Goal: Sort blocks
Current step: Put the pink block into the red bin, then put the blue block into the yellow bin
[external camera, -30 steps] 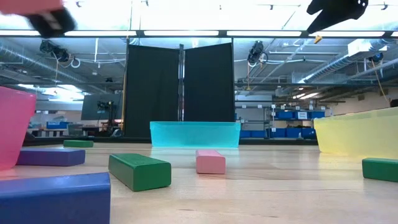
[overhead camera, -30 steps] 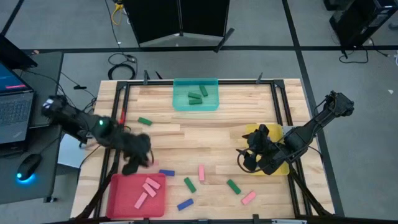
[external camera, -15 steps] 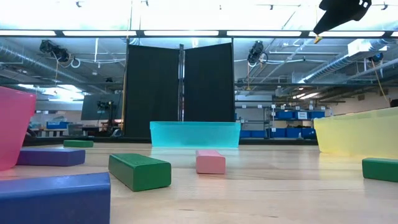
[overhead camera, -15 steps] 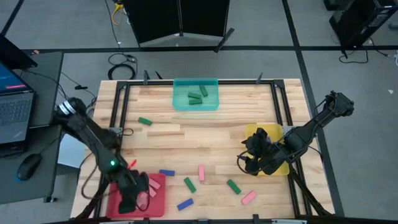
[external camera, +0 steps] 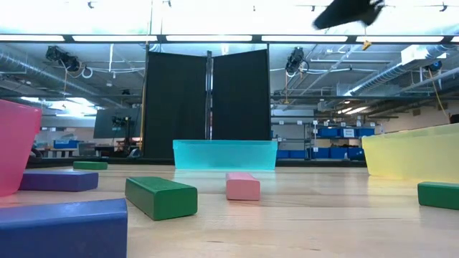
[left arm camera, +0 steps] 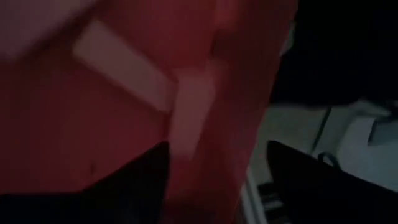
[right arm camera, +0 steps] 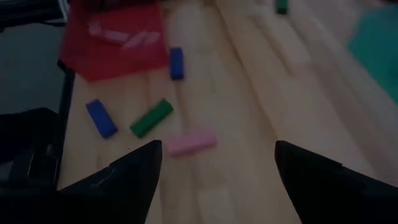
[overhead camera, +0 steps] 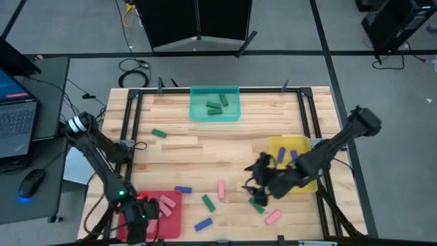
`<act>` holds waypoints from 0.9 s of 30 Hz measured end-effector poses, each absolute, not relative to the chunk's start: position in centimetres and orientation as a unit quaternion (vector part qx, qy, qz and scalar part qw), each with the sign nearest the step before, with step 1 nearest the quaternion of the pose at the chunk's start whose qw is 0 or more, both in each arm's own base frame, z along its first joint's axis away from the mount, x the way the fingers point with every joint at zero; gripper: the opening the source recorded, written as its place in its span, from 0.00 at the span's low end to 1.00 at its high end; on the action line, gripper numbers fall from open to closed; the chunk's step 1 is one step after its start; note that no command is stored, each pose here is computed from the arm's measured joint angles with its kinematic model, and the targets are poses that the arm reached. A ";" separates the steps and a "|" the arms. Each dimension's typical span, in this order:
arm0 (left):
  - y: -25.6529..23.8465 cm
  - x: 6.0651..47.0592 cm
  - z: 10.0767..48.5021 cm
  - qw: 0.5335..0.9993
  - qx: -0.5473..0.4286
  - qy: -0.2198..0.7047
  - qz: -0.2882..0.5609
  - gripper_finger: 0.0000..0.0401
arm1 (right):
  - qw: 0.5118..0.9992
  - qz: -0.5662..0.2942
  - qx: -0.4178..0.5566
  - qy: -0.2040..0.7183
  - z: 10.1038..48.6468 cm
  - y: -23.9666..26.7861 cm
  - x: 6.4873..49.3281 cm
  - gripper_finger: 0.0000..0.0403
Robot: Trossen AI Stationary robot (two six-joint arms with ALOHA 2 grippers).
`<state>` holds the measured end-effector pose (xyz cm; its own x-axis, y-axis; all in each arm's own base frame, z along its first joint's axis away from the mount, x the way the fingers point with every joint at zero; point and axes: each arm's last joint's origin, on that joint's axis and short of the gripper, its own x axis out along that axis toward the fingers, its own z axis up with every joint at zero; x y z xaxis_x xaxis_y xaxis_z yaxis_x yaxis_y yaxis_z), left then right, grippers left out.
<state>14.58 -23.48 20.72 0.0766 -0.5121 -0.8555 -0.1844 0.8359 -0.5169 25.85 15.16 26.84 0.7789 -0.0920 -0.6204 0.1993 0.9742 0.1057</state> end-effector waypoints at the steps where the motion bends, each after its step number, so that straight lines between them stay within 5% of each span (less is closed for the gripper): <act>1: -23.7 14.6 21.2 0.698 -0.261 0.656 -0.124 0.74 | 0.942 -0.071 0.081 0.319 26.2 15.4 26.8 0.81; 7: -24.8 14.0 24.7 0.749 -0.253 0.589 -0.170 0.89 | 0.960 -0.038 0.097 0.259 23.0 15.6 32.7 0.83; 18: -25.9 11.9 34.5 0.925 -0.129 0.282 -0.219 0.84 | 0.958 -0.032 0.045 0.282 19.1 16.0 43.2 0.84; 27: -26.6 8.9 37.4 0.985 0.058 0.081 -0.143 0.83 | 0.942 -0.010 0.038 0.332 14.6 16.1 47.8 0.83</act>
